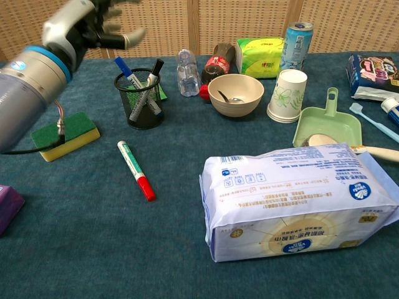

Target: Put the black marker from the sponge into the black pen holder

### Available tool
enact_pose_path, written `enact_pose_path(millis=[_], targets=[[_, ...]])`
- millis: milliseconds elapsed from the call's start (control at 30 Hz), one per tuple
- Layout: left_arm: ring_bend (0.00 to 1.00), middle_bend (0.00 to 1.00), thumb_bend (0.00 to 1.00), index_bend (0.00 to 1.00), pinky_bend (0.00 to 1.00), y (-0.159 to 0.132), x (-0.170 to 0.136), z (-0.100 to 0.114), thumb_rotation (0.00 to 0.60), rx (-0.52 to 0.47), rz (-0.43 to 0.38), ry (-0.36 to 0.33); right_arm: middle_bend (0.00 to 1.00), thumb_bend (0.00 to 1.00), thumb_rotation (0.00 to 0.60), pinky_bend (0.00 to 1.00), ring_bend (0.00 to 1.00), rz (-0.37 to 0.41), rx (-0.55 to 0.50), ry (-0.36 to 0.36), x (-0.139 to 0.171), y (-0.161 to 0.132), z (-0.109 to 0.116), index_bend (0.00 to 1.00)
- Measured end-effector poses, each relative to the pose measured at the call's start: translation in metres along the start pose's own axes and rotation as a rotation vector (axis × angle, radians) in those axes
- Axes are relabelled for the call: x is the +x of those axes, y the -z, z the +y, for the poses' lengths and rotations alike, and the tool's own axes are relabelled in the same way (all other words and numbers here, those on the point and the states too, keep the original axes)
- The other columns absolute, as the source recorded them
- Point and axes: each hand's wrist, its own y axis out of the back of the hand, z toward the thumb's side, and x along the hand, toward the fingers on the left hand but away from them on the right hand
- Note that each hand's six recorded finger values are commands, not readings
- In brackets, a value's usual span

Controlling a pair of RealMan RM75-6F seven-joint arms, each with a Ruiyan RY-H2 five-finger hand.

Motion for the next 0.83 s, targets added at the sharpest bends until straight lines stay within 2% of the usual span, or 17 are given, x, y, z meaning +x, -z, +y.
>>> enact_pose_path(millis=[100, 167, 367, 500, 633, 833], targets=[[0.0, 0.0, 0.45, 0.18, 0.07, -0.012, -0.003, 0.022, 0.6, 0.042, -0.06, -0.029, 0.07, 0.0, 0.6, 0.31, 0.13, 0.004, 0.001, 0.003, 0.001, -0.001, 0.001, 0.18], [0.0, 0.0, 0.45, 0.18, 0.05, -0.014, -0.005, 0.041, 0.6, 0.107, -0.075, -0.047, 0.07, 0.0, 0.6, 0.31, 0.13, 0.005, 0.001, 0.005, 0.001, -0.002, 0.001, 0.18], [0.0, 0.0, 0.45, 0.2, 0.04, 0.002, -0.021, 0.106, 0.6, 0.404, -0.041, -0.081, 0.07, 0.0, 0.6, 0.31, 0.13, 0.013, 0.005, 0.009, 0.002, -0.005, 0.002, 0.17], [0.0, 0.0, 0.45, 0.21, 0.06, 0.017, -0.043, 0.153, 0.6, 0.571, 0.016, -0.091, 0.07, 0.0, 0.6, 0.31, 0.13, 0.016, 0.018, 0.008, 0.004, -0.007, 0.001, 0.17], [0.0, 0.0, 0.46, 0.21, 0.05, 0.036, -0.083, 0.197, 0.6, 0.704, 0.105, -0.095, 0.06, 0.0, 0.6, 0.3, 0.13, 0.01, 0.077, 0.022, 0.003, -0.004, 0.002, 0.17], [0.0, 0.0, 0.45, 0.2, 0.05, 0.058, -0.153, 0.234, 0.6, 0.835, 0.262, -0.044, 0.05, 0.0, 0.6, 0.25, 0.08, 0.0, 0.188, 0.038, 0.002, -0.003, 0.002, 0.16]])
